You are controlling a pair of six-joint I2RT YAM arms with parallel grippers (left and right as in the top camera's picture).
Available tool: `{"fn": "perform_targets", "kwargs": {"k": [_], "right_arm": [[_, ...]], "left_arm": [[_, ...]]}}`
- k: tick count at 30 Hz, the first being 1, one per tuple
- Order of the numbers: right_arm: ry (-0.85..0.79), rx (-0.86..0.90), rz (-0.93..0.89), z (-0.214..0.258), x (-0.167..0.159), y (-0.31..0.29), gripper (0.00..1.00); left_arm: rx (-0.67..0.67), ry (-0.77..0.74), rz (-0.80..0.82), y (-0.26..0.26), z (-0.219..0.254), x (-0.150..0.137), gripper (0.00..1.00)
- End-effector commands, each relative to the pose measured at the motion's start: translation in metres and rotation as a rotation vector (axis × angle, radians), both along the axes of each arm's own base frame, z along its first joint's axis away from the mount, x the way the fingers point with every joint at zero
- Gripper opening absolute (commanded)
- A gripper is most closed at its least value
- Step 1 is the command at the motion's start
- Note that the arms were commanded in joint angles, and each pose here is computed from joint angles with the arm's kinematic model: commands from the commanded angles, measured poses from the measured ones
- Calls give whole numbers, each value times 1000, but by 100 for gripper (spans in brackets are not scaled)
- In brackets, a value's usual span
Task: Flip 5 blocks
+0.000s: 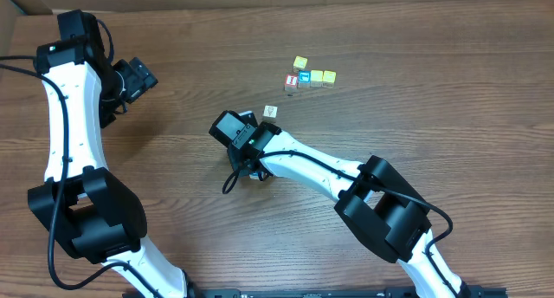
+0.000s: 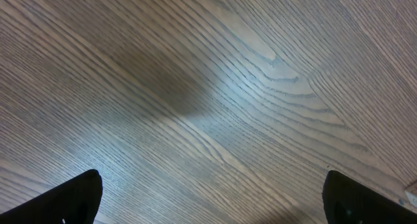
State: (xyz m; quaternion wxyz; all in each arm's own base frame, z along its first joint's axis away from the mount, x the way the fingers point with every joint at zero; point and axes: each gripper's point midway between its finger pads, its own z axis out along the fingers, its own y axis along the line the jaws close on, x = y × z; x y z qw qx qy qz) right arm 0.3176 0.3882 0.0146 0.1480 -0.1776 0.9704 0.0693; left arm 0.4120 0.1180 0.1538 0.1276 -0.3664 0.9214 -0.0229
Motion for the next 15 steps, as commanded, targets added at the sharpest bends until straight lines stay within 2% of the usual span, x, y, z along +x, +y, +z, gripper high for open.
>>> {"fn": "perform_targets", "kwargs": {"k": [1,6,8,12,15], "right_arm": [[-30,80,124,30,5,24,25],[-33,172,171,70,2,40,27],[-9,178,183,76,-4,39,23],[95,136,199,64,-28,28,12],[144,84,204,48,-42,16,10]], "left_arm": [[12,-23,-10,-2,9,3,100],[12,-24,-10,-2,9,3,100],[12,-23,-10,-2,9,3,100],[12,-24,-10,-2,9,3,100],[12,-23,-10,-2,9,3,100]]}}
